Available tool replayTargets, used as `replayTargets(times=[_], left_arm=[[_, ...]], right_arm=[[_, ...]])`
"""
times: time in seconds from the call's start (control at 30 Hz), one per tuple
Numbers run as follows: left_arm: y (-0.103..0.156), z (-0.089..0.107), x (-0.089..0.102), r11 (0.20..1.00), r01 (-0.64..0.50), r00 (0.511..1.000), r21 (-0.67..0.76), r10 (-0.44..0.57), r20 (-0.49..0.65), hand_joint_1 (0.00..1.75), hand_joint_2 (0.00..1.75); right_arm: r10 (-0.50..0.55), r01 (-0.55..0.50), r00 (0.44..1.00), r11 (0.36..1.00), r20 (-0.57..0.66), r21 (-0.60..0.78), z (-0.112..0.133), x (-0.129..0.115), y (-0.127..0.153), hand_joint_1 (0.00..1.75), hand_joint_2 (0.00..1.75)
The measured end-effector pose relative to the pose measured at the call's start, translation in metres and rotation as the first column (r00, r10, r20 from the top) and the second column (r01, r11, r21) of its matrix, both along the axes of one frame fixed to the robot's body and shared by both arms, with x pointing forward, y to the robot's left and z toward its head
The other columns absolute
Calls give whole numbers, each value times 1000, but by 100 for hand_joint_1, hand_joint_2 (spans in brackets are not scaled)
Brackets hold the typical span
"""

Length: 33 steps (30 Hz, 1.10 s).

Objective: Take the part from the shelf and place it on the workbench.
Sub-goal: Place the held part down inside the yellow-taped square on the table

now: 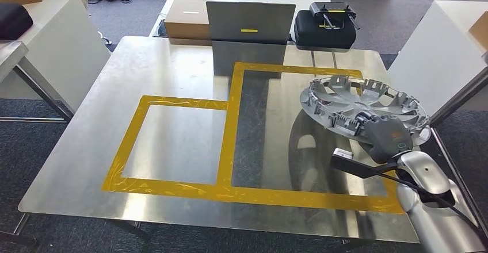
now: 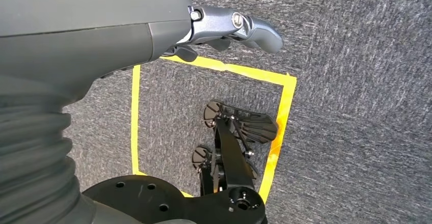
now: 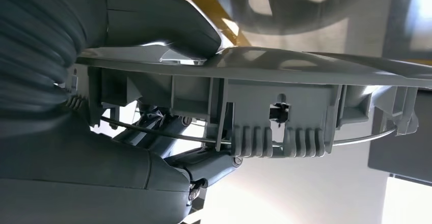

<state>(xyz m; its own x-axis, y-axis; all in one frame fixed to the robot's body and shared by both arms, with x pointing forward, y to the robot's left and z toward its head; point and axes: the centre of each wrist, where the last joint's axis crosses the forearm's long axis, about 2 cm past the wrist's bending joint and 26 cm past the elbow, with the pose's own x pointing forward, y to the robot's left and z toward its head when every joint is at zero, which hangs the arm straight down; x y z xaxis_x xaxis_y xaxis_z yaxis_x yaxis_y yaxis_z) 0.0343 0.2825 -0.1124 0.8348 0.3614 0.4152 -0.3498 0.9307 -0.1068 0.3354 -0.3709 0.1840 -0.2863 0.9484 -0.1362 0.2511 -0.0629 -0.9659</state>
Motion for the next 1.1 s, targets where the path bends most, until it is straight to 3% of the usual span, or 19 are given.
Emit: replayTargets(times=[0.43, 1.1], left_arm=[[0, 0, -1, 1000, 17, 1000, 2, -17, -3, 0, 175], [1, 0, -2, 999, 31, 999, 16, -31, 24, 0, 175]], right_arm=[[74, -72, 995, 997, -71, 25, -20, 12, 28, 175, 175], [135, -129, 985, 990, -104, 65, -24, 19, 43, 175, 175]])
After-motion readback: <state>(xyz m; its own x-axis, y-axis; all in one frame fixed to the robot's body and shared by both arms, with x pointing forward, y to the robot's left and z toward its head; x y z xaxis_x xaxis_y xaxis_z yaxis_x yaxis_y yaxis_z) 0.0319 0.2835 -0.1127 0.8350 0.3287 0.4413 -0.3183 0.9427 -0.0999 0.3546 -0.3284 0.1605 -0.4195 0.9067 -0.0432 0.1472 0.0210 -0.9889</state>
